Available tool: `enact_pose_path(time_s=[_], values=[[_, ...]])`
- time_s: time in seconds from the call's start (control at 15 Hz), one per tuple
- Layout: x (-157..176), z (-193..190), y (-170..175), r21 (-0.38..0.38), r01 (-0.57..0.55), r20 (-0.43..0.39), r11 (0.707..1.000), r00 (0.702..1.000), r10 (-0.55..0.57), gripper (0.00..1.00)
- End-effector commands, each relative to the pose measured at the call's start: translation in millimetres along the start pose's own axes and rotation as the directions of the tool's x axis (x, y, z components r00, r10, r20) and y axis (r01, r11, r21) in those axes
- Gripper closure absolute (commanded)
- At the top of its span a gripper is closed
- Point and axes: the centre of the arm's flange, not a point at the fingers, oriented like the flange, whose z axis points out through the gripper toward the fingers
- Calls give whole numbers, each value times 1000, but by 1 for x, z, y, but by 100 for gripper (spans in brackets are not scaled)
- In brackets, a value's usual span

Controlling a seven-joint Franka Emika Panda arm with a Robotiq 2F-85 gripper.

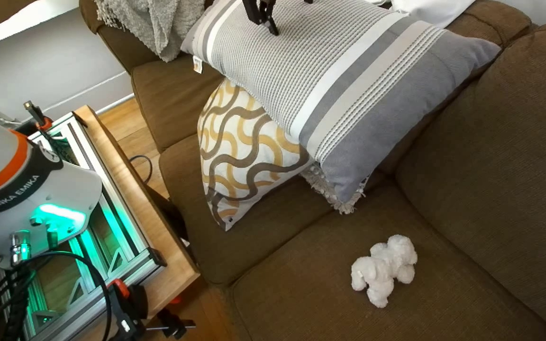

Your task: Place the grey pillow om the left side of the couch

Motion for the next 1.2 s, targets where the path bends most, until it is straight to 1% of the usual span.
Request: enact_pose_path(time_s=[0.0, 0.2, 0.27, 0.33, 0.4, 0.47, 0.53, 0.67, 1.0, 1.07, 1.13], values=[[-12, 20, -23, 8, -34, 92, 999, 995, 33, 0], [-6, 33, -21, -10, -66, 119, 998, 991, 67, 0], [-1, 38, -17, -23, -81, 116, 996, 990, 83, 2], [4, 42, -13, -40, -95, 110, 995, 989, 99, 9], [9, 47, -8, -61, -109, 101, 992, 988, 115, 27], [11, 50, -4, -69, -113, 98, 991, 988, 120, 29], [11, 51, -2, -75, -110, 89, 991, 989, 117, 39], [10, 46, -2, -67, -104, 76, 992, 991, 109, 52], [-4, 12, -10, 1, -62, 68, 998, 996, 62, 90], [-7, 2, -11, 17, -50, 62, 999, 997, 49, 96], [-9, -5, -12, 29, -39, 61, 999, 997, 37, 100]])
